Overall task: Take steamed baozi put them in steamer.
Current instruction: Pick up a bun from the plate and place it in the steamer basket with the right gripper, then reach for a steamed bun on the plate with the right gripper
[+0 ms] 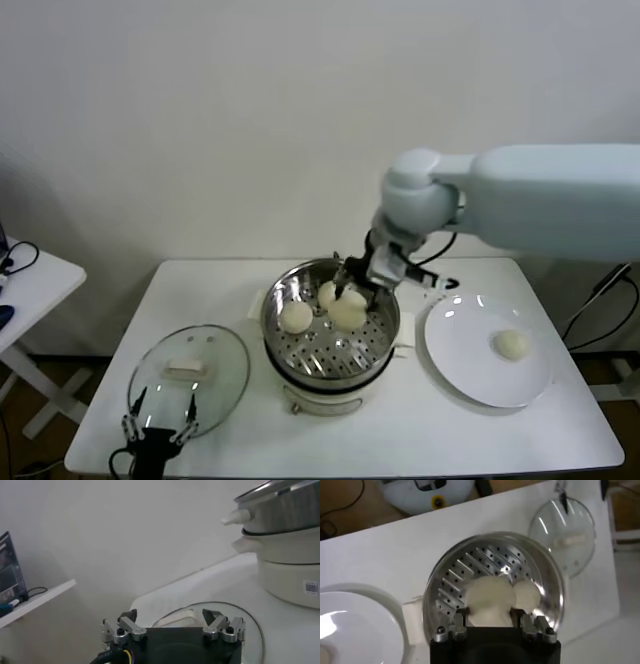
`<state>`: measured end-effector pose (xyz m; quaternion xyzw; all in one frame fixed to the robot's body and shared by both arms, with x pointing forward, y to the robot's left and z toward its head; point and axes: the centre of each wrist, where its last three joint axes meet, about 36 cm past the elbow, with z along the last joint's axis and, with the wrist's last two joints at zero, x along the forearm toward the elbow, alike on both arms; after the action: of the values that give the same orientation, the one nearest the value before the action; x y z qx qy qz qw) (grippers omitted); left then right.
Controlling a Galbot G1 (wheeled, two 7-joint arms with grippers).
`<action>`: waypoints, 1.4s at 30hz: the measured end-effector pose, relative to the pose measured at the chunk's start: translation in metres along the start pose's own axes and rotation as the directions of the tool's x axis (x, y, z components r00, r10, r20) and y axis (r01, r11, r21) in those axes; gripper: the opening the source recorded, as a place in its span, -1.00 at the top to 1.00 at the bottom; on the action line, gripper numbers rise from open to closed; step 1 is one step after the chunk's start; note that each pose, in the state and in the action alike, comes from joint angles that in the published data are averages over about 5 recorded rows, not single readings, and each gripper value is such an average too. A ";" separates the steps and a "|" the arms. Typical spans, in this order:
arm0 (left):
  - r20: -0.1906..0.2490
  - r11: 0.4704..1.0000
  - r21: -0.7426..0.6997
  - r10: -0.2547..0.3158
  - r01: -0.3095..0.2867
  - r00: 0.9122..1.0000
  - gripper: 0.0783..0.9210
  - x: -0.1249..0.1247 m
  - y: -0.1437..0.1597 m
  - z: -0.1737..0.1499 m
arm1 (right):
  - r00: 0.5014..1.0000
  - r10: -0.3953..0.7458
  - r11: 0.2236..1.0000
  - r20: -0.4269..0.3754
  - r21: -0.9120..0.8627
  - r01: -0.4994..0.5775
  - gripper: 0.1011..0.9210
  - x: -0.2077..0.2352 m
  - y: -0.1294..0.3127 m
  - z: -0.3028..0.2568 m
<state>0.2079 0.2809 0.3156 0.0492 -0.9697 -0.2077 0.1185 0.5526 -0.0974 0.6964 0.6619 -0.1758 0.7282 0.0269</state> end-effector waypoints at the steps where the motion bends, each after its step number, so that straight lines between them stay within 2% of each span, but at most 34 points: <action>1: -0.001 1.000 0.000 0.000 0.000 1.000 -0.77 0.000 0.000 0.001 | 1.000 -0.010 1.000 0.005 0.016 0.010 -0.16 -0.008 -0.003 -0.002; 9: -0.006 1.000 0.001 -0.005 0.005 1.000 -0.77 -0.001 0.001 0.004 | 0.997 -0.065 0.993 0.036 0.103 0.061 -0.16 -0.067 -0.021 -0.016; 16: -0.003 1.000 0.000 -0.006 0.006 1.000 -0.77 -0.001 0.001 0.005 | 0.995 -0.077 0.987 0.057 0.144 0.068 -0.16 -0.101 -0.030 -0.025; 19: -0.003 1.000 -0.001 -0.006 0.006 1.000 -0.77 0.000 0.002 0.006 | 0.995 -0.078 0.986 0.062 0.153 0.068 -0.24 -0.108 -0.031 -0.027; 22: -0.003 1.000 -0.003 -0.005 0.005 1.000 -0.77 0.000 0.002 0.006 | 0.995 -0.071 0.985 0.069 0.159 0.060 -0.40 -0.109 -0.033 -0.027; 27: 0.000 1.000 -0.003 -0.004 0.004 1.000 -0.77 0.000 0.002 0.006 | 0.997 -0.055 0.989 0.063 0.142 0.045 -0.69 -0.096 -0.032 -0.020; 33: 0.003 1.000 -0.008 0.001 -0.001 1.000 -0.77 0.000 0.000 0.004 | 0.996 -0.088 0.996 0.018 0.026 0.088 -0.76 -0.054 -0.009 0.015; 38: 0.005 1.000 -0.007 0.008 -0.008 1.000 -0.77 -0.002 -0.003 0.004 | 0.985 -0.175 0.967 0.002 -0.189 0.172 -0.76 -0.011 0.042 0.053; 42: 0.005 1.000 -0.007 0.012 -0.012 1.000 -0.77 -0.003 -0.004 0.004 | 0.974 -0.226 0.896 0.017 -0.390 0.215 -0.76 0.009 0.101 0.081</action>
<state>0.2095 0.2792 0.3099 0.0423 -0.9696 -0.2103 0.1175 0.6015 -0.2180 0.6882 0.6485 -0.2404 0.6803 0.2425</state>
